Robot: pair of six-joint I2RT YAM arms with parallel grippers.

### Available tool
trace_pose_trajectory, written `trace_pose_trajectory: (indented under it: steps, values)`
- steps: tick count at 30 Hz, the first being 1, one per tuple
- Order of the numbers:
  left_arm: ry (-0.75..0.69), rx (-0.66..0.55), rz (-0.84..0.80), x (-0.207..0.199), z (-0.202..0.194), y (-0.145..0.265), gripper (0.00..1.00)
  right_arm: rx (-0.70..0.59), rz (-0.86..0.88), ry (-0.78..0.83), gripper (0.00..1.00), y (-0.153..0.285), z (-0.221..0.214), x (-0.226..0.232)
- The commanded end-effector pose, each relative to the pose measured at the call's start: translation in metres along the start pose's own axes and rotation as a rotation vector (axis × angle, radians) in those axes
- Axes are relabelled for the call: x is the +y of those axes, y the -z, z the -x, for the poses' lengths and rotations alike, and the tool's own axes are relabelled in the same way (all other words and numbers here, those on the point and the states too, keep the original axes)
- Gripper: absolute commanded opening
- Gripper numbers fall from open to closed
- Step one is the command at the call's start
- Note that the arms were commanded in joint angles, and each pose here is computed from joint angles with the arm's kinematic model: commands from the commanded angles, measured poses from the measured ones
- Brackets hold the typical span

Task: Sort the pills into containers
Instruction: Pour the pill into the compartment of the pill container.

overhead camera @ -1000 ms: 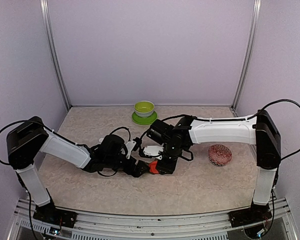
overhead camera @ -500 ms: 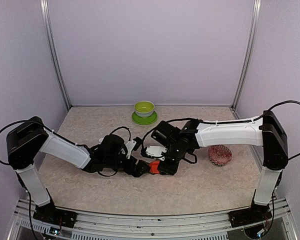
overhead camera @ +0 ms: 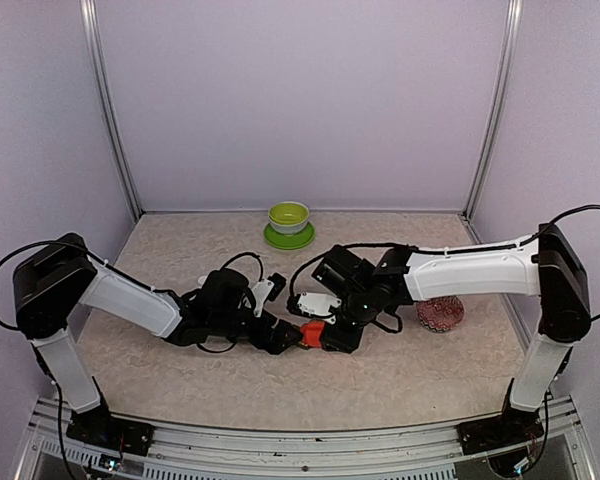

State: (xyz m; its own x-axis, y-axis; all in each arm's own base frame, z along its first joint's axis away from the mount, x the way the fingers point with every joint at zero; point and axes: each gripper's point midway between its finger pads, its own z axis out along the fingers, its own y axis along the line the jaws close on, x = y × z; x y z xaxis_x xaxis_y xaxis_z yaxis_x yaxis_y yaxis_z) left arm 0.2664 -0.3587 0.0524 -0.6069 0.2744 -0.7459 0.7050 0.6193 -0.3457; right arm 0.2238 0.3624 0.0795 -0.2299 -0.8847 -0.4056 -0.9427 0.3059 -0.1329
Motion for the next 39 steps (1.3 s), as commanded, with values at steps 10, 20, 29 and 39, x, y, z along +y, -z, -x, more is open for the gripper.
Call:
trace_pose_trajectory:
  steps: [10, 20, 29, 39]
  values:
    - [-0.008, -0.058, 0.041, 0.006, 0.011, 0.003, 0.98, -0.404, 0.089, 0.064, 0.05, 0.049, 0.074, 0.031]
    - [-0.026, -0.13, 0.024, 0.0, 0.022, 0.017, 0.99, -0.485, 0.085, 0.042, 0.05, 0.047, 0.062, 0.036]
    - [-0.05, -0.249, -0.031, -0.015, 0.038, 0.044, 0.99, -0.553, 0.047, 0.007, 0.05, 0.046, 0.053, 0.033]
    - [-0.107, -0.404, -0.156, -0.044, 0.054, 0.08, 0.99, -0.593, 0.009, -0.024, 0.05, 0.046, 0.049, 0.028]
